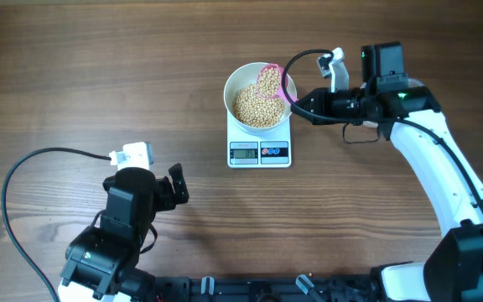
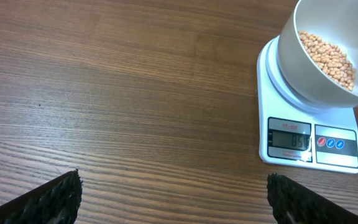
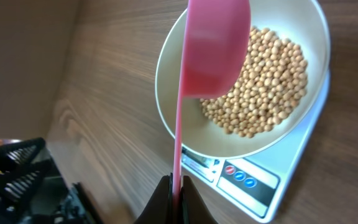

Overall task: Scoop item into bowl and weigh 150g on scale
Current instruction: 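Tip the scoop to pour soybeans into the white bowl, then move the empty scoop back right over the soybean tub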

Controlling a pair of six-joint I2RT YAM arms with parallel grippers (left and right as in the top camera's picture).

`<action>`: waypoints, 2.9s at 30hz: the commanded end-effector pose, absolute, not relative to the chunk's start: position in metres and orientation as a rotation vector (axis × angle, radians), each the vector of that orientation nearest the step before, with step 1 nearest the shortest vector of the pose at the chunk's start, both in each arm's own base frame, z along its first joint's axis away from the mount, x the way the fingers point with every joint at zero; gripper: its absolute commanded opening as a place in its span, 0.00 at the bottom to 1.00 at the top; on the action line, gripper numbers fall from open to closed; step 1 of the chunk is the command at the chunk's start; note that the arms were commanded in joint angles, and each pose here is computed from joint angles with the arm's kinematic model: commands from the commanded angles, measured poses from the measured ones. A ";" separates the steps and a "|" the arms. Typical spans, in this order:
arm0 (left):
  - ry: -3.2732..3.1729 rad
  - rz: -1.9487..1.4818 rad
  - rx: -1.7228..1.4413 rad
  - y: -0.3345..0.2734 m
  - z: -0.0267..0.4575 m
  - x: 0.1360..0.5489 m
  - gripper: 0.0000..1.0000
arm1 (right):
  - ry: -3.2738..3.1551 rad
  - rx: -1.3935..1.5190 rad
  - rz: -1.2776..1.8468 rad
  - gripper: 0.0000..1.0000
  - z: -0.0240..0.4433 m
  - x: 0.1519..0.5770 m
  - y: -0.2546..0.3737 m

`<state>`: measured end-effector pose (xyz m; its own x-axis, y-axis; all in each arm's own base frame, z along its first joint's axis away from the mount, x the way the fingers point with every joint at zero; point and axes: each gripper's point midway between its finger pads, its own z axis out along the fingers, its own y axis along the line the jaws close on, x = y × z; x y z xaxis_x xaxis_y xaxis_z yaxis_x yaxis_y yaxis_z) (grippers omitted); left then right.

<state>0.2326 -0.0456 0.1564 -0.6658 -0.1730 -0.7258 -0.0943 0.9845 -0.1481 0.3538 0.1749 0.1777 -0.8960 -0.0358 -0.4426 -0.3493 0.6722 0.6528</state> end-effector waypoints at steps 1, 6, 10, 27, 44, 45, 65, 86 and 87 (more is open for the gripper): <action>2.305 -0.098 -0.185 -0.042 0.154 0.233 1.00 | 2.432 -0.421 0.952 0.04 0.185 0.362 0.169; 2.305 -0.098 -0.185 -0.042 0.154 0.233 1.00 | 2.419 -0.473 0.907 0.04 0.183 0.364 0.167; 2.306 -0.098 -0.185 -0.042 0.154 0.232 1.00 | 2.408 -0.578 0.805 0.04 0.177 0.363 0.171; 2.306 -0.098 -0.185 -0.042 0.154 0.232 1.00 | 2.410 -0.696 0.533 0.04 0.164 0.370 0.164; 2.305 -0.098 -0.185 -0.042 0.154 0.233 1.00 | 2.348 -0.780 0.441 0.04 0.166 0.379 0.160; 2.306 -0.097 -0.185 -0.042 0.154 0.232 1.00 | 2.348 -0.781 0.441 0.04 0.166 0.379 0.160; 2.306 -0.097 -0.185 -0.042 0.154 0.232 1.00 | 2.186 -1.134 0.156 0.04 0.163 0.385 0.160; 2.306 -0.097 -0.185 -0.042 0.154 0.232 1.00 | 2.058 -1.183 -0.028 0.04 0.179 0.388 0.204; 2.308 -0.096 -0.185 -0.042 0.154 0.232 1.00 | 2.089 -1.112 0.003 0.04 0.180 0.389 0.205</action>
